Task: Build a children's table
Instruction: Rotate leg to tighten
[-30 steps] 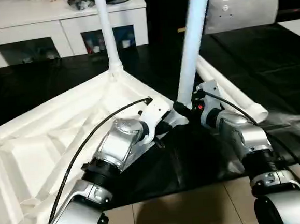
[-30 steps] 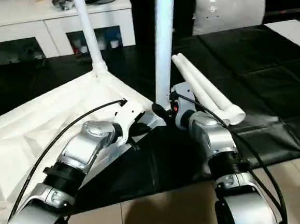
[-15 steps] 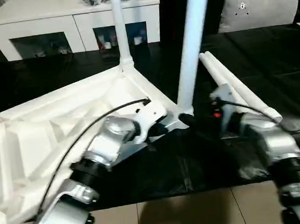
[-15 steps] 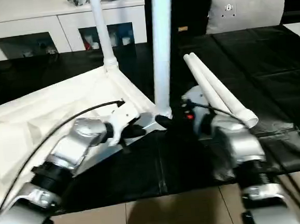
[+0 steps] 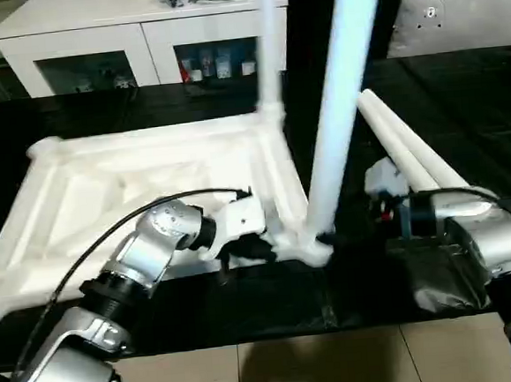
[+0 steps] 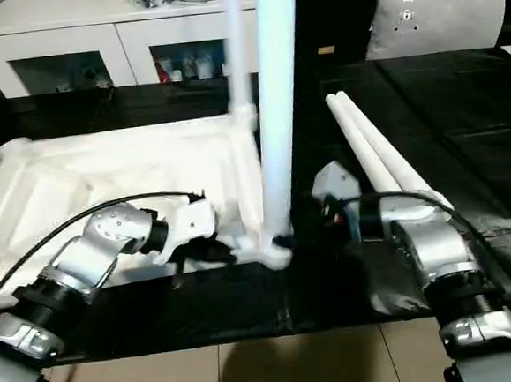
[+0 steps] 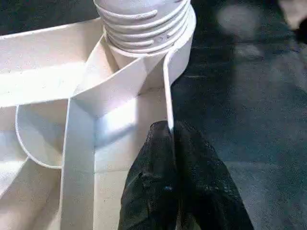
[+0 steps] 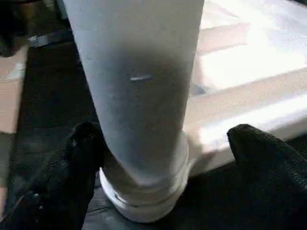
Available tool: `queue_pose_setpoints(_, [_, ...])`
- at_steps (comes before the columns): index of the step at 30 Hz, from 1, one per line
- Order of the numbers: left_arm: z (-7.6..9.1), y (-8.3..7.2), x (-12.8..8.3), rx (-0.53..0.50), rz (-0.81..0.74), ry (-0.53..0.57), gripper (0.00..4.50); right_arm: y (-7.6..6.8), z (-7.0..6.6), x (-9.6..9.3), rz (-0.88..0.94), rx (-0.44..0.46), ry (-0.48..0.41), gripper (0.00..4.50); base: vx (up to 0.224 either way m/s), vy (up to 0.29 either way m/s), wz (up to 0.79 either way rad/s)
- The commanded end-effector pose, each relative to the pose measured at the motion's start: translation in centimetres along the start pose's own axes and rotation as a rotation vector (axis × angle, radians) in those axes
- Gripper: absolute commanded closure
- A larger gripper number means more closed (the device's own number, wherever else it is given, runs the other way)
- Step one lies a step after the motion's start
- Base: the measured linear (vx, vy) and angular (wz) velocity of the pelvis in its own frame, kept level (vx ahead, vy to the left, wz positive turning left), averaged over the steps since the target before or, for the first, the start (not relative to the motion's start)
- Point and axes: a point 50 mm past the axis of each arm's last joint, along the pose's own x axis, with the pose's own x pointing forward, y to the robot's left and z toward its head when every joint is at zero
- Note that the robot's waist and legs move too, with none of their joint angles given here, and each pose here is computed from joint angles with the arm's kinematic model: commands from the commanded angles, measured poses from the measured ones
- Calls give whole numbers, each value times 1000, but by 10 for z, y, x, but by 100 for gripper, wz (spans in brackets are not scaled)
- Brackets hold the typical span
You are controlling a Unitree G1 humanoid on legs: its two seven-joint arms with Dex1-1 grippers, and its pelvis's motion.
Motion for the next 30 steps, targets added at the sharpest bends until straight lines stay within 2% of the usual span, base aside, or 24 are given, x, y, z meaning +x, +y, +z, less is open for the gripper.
queue_pose_setpoints(1, [12, -5, 3, 86, -76, -14, 450, 1, 0, 0, 14, 1, 9, 53, 0, 0, 0])
queue_pose_setpoints(2, [12, -6, 3, 90, -90, -18, 450, 5, -1, 2, 59, 19, 9, 53, 0, 0, 0])
queue_pose_setpoints(3, [12, -6, 4, 92, -93, -21, 450, 8, -3, 3, 93, 26, 14, 74, 0, 0, 0])
queue_pose_setpoints(7, [13, -5, 4, 96, -94, -23, 450, 11, -4, 4, 115, 35, 16, 93, 0, 0, 0])
queue_pose_setpoints(9, [12, -5, 4, 96, -94, -24, 450, 12, -4, 5, 127, 42, 11, 124, 0, 0, 0])
queue_pose_setpoints(11, [12, -5, 4, 94, -95, -26, 450, 13, -5, 6, 136, 48, 8, 130, 0, 0, 0])
queue_pose_setpoints(13, [12, -5, 4, 93, -97, -27, 450, 13, -5, 7, 139, 50, 8, 158, 0, 0, 0])
queue_pose_setpoints(22, [10, -8, 3, 52, -103, -42, 450, 20, -13, 15, 164, 126, -4, 210, 0, 0, 0])
queue_pose_setpoints(26, [11, -7, 4, -2, -59, -72, 450, 22, -13, 21, 138, 182, -29, 216, 0, 0, 0])
queue_pose_setpoints(27, [12, -6, 5, -51, -18, -78, 450, 20, -13, 27, 83, 226, -39, 218, 0, 0, 0])
queue_pose_setpoints(29, [14, -5, 7, -89, 23, -87, 450, 17, -13, 32, 31, 255, -44, 221, 0, 0, 0])
queue_pose_setpoints(30, [18, -1, 10, -151, 97, -114, 450, 13, -11, 41, -45, 286, -62, 222, 0, 0, 0])
